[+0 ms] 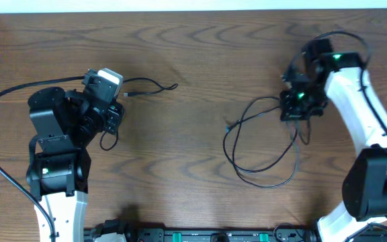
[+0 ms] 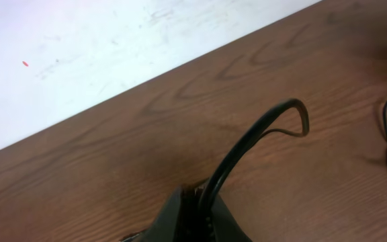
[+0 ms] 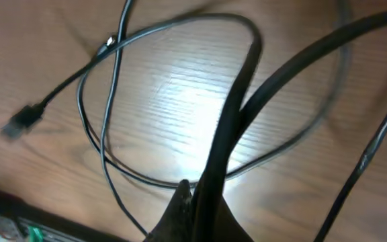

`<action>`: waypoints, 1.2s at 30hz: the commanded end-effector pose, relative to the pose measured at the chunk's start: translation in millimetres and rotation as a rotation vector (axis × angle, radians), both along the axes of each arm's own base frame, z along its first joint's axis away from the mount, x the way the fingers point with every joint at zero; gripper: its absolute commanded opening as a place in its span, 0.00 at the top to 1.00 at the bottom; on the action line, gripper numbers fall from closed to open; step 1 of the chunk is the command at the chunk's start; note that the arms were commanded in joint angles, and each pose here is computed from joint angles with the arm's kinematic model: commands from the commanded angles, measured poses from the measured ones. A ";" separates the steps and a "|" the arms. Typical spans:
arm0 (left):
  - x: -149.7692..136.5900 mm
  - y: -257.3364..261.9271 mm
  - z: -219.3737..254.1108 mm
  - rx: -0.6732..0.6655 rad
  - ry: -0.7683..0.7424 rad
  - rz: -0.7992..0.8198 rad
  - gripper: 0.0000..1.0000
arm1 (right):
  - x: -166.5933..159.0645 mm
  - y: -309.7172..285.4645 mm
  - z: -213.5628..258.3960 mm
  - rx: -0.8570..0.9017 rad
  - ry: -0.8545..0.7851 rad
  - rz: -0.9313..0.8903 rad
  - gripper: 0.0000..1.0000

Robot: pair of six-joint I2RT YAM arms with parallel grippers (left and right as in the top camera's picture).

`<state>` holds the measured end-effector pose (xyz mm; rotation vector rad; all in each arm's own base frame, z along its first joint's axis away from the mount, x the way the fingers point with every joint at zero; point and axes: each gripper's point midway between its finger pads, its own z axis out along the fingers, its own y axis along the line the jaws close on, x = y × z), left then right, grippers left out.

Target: Untangle cables

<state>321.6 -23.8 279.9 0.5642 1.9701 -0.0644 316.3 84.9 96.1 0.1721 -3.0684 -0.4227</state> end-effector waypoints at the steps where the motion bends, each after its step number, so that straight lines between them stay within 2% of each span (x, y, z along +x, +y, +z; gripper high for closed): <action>1: -1.1 -2.2 -0.1 -0.017 0.006 -0.009 0.93 | -21.2 17.1 -17.9 0.006 0.044 0.083 0.99; 7: -1.1 -2.2 -0.1 -0.017 0.006 -0.009 0.93 | -55.9 42.7 -44.6 -0.008 0.107 0.187 0.99; 13: -1.2 -2.2 -0.2 -0.017 0.007 -0.009 0.93 | -73.1 61.4 -55.8 -0.014 0.113 0.276 0.98; 18: -1.2 -2.2 -0.2 -0.017 0.007 -0.009 0.93 | -73.7 72.1 -58.9 -0.020 0.088 0.302 0.99; 26: -1.2 -2.2 -0.2 -0.017 0.007 -0.009 0.92 | -61.1 69.5 -62.5 -0.078 0.050 0.218 0.97; 31: -1.2 -2.2 -0.2 -0.017 0.007 -0.009 0.93 | -69.8 73.0 -62.5 -0.083 0.070 0.243 0.80; 36: -1.2 -2.2 -0.2 -0.017 0.007 -0.009 0.92 | -96.2 76.4 -61.4 -0.112 0.145 0.298 0.52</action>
